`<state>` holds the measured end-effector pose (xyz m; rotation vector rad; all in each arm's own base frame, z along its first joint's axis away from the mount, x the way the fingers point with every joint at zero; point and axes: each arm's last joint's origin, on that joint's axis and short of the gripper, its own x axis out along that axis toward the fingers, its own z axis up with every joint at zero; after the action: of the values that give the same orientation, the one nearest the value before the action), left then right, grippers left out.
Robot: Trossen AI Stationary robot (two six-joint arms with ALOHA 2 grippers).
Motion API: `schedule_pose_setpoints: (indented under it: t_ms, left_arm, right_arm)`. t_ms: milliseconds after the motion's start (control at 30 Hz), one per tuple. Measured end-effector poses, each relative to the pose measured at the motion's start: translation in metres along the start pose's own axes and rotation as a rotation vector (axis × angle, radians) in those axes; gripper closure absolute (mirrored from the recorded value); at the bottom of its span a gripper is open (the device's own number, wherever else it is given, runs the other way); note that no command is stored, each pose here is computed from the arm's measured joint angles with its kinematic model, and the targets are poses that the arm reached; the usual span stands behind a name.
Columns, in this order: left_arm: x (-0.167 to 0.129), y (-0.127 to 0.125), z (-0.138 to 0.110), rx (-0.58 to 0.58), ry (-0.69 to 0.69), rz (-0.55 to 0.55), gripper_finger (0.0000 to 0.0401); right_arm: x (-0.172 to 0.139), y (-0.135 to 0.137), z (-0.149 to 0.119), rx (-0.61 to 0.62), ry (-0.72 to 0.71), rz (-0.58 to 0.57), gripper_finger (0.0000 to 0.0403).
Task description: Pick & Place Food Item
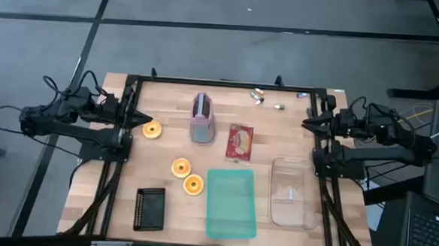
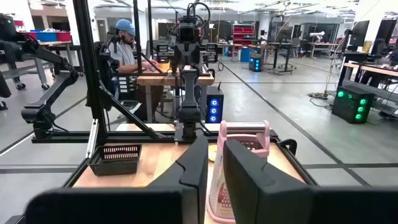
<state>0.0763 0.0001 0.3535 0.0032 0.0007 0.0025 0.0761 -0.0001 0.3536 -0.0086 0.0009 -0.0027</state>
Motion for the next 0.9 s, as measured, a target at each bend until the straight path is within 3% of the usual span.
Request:
schedule_pose_setpoints:
  t_ms: [900]
  left_arm:
    - [0.0001,0.0000,0.0000,0.000,0.000,0.000,0.0393]
  right_arm:
    - [0.0001,0.0000,0.0000,0.000,0.000,0.000,0.0348]
